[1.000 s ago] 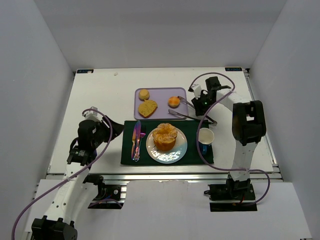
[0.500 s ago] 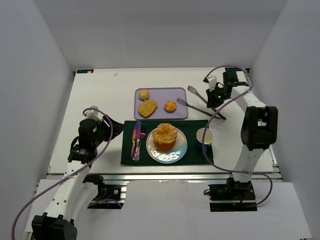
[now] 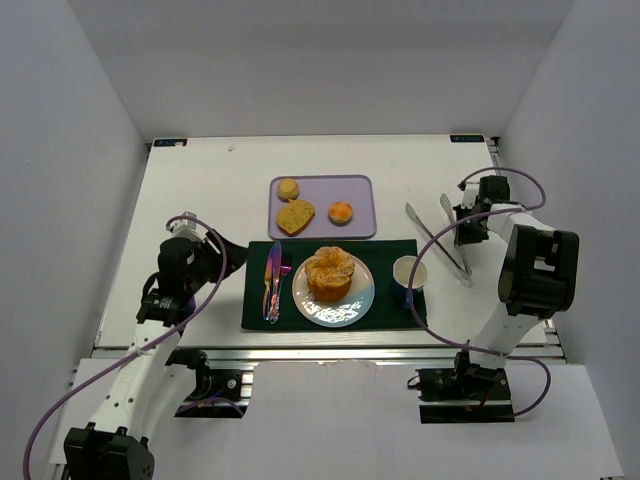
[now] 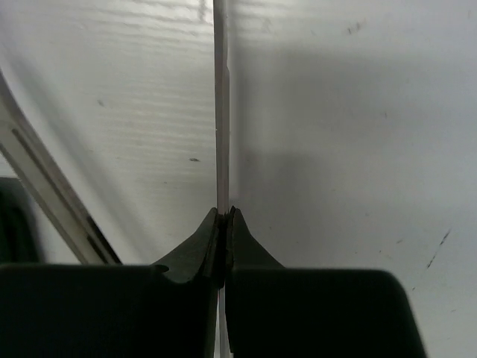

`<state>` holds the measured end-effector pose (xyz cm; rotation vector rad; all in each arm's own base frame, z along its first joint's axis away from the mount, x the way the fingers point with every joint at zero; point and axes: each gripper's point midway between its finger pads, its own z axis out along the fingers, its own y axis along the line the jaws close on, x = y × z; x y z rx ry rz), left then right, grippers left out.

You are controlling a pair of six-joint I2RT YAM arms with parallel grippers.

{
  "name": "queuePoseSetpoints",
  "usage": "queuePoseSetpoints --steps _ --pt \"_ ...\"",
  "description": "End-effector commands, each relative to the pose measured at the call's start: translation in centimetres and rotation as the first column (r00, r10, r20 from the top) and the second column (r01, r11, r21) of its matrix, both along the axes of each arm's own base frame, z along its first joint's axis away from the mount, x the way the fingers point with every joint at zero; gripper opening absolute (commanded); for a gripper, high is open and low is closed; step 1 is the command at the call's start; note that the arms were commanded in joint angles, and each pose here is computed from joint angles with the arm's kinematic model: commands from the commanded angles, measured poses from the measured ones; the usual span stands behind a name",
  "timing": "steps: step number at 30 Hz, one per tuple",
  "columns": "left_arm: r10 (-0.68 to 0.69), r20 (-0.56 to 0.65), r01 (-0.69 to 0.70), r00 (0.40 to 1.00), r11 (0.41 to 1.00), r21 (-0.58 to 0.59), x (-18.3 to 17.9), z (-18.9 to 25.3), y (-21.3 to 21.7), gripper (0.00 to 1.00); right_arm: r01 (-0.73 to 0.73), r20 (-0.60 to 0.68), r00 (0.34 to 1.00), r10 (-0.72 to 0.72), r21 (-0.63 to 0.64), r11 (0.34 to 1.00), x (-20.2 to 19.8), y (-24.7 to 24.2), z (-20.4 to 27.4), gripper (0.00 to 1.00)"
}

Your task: Place the bread

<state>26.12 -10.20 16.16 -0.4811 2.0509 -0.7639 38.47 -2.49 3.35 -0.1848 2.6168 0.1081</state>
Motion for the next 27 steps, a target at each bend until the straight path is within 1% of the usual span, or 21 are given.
queuePoseSetpoints --steps 1,4,5,6,7,8,9,11,12,13,14,16,19,21,23,24,27 --pt "-0.014 0.023 0.014 1.000 1.000 -0.012 -0.1 0.4 -0.3 0.63 0.115 0.116 0.987 -0.114 -0.001 0.993 1.7 -1.5 2.1 0.00" --pt "-0.014 0.024 0.014 1.000 1.000 -0.012 -0.1 0.5 -0.3 0.63 0.124 0.102 0.987 -0.125 0.013 0.992 1.4 -1.8 1.6 0.00" --pt "-0.015 0.023 0.015 1.000 1.000 -0.011 -0.1 0.5 -0.3 0.63 0.121 0.099 0.988 -0.122 0.015 0.993 1.5 -1.9 1.5 0.05" --pt "-0.013 0.026 0.014 1.000 1.000 -0.011 -0.1 0.6 -0.3 0.63 0.117 0.090 0.989 -0.118 0.015 0.993 1.4 -2.0 1.3 0.26" --pt "-0.011 0.026 0.012 1.000 1.000 -0.011 0.0 0.6 -0.3 0.63 0.108 0.085 0.990 -0.109 0.017 0.994 1.4 -2.0 1.3 0.33" --pt "-0.011 0.028 0.011 1.000 1.000 -0.009 0.0 0.7 -0.3 0.63 0.086 0.089 0.992 -0.088 0.024 0.996 1.5 -1.9 1.6 0.47" --pt "-0.008 0.028 0.008 1.000 1.000 -0.008 0.0 0.8 -0.2 0.63 0.080 0.105 0.991 -0.083 0.027 0.996 1.8 -2.3 2.3 0.55" --pt "-0.005 0.031 0.005 1.000 1.000 -0.008 -0.1 0.9 -0.1 0.63 0.045 0.116 0.992 -0.048 0.032 0.998 1.9 -2.2 3.3 0.64" --pt "-0.004 0.033 0.004 0.999 1.000 -0.007 -0.2 0.9 -0.1 0.63 0.010 0.144 0.990 -0.012 0.013 1.000 2.1 -2.4 4.3 0.71" --pt "-0.003 0.034 0.003 0.999 1.000 -0.008 -0.3 0.9 -0.1 0.63 -0.014 0.172 0.985 0.013 0.001 1.000 2.6 -2.4 5.5 0.89" --pt "-0.001 0.038 0.001 0.999 1.000 -0.010 -0.3 1.0 -0.1 0.63 -0.045 0.185 0.982 0.044 -0.001 0.999 2.6 -2.1 6.3 0.89" --pt "0.000 0.041 0.000 0.999 1.000 -0.013 -0.3 1.1 -0.1 0.63 -0.084 0.255 0.963 0.090 -0.036 0.996 3.5 -2.2 9.1 0.89" --pt "-0.001 0.053 0.002 0.999 1.000 -0.016 -0.2 1.4 -0.1 0.63 -0.080 0.347 0.934 0.086 -0.032 0.996 5.1 -2.0 13.0 0.89" --pt "-0.005 0.056 0.006 0.998 1.000 -0.017 -0.1 1.5 -0.2 0.63 -0.077 0.366 0.928 0.071 0.000 0.997 5.8 -1.6 14.3 0.89" --pt "-0.009 0.062 0.010 0.998 1.000 -0.021 0.1 1.7 -0.3 0.63 -0.088 0.399 0.915 0.055 0.063 0.994 6.8 -0.5 16.6 0.89" --pt "-0.013 0.063 0.014 0.998 1.000 -0.019 0.2 1.8 -0.3 0.63 -0.095 0.400 0.915 0.053 0.087 0.992 7.2 -0.1 16.8 0.89" --pt "-0.017 0.071 0.018 0.997 1.000 -0.011 0.4 2.3 -0.4 0.63 -0.165 0.444 0.892 0.086 0.142 0.976 8.1 2.0 19.1 0.89"
